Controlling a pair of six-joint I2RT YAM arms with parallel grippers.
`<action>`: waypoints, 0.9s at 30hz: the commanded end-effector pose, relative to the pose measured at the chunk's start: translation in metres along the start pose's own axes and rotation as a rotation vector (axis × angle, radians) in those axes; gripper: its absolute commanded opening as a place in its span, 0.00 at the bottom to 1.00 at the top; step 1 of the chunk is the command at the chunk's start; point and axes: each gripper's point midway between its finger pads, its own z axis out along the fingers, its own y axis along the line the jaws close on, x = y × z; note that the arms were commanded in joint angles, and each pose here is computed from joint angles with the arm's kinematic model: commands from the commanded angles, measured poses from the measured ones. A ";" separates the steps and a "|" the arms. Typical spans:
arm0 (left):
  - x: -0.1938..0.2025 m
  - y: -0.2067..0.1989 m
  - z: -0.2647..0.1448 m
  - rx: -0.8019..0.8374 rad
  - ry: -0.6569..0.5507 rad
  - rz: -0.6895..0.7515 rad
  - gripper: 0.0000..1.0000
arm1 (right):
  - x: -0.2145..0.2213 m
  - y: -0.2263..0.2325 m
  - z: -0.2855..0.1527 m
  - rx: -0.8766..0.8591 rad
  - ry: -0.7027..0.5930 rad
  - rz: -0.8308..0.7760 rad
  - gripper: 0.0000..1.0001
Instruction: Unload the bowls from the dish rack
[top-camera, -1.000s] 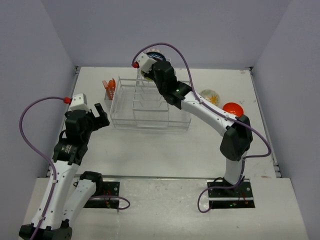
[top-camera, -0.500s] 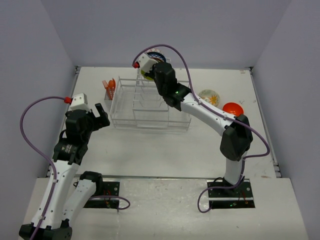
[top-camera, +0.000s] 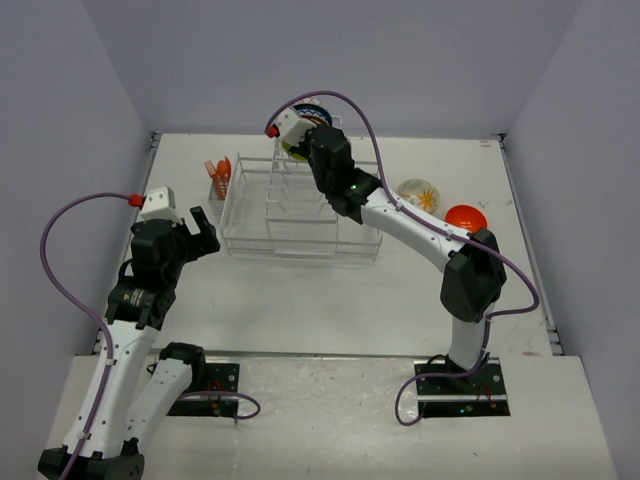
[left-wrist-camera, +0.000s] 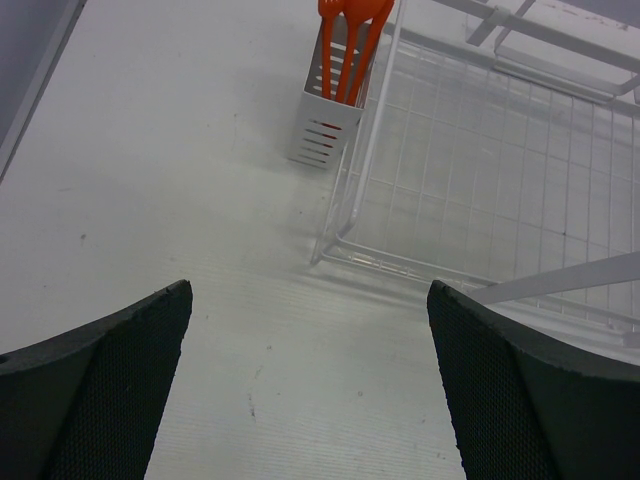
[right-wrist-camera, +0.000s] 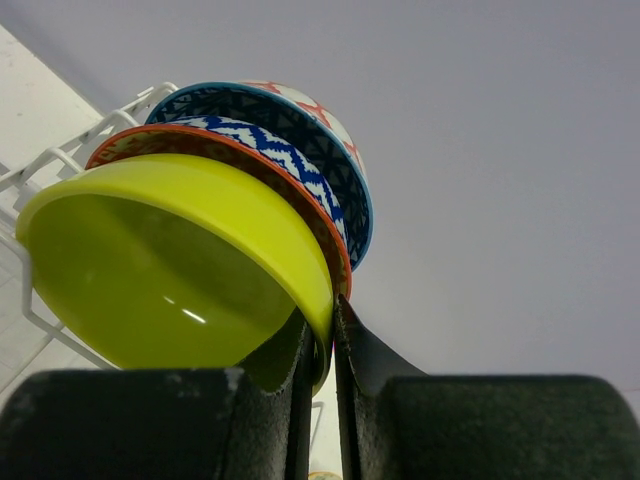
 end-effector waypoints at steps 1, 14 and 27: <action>-0.011 -0.002 0.001 0.015 -0.041 0.013 1.00 | -0.017 -0.017 -0.011 0.029 -0.046 0.018 0.00; -0.011 -0.002 0.002 0.014 -0.041 0.011 1.00 | -0.029 -0.040 -0.021 0.073 -0.065 0.063 0.00; -0.012 -0.002 0.002 0.017 -0.041 0.013 1.00 | -0.039 -0.053 -0.025 0.100 -0.092 0.104 0.00</action>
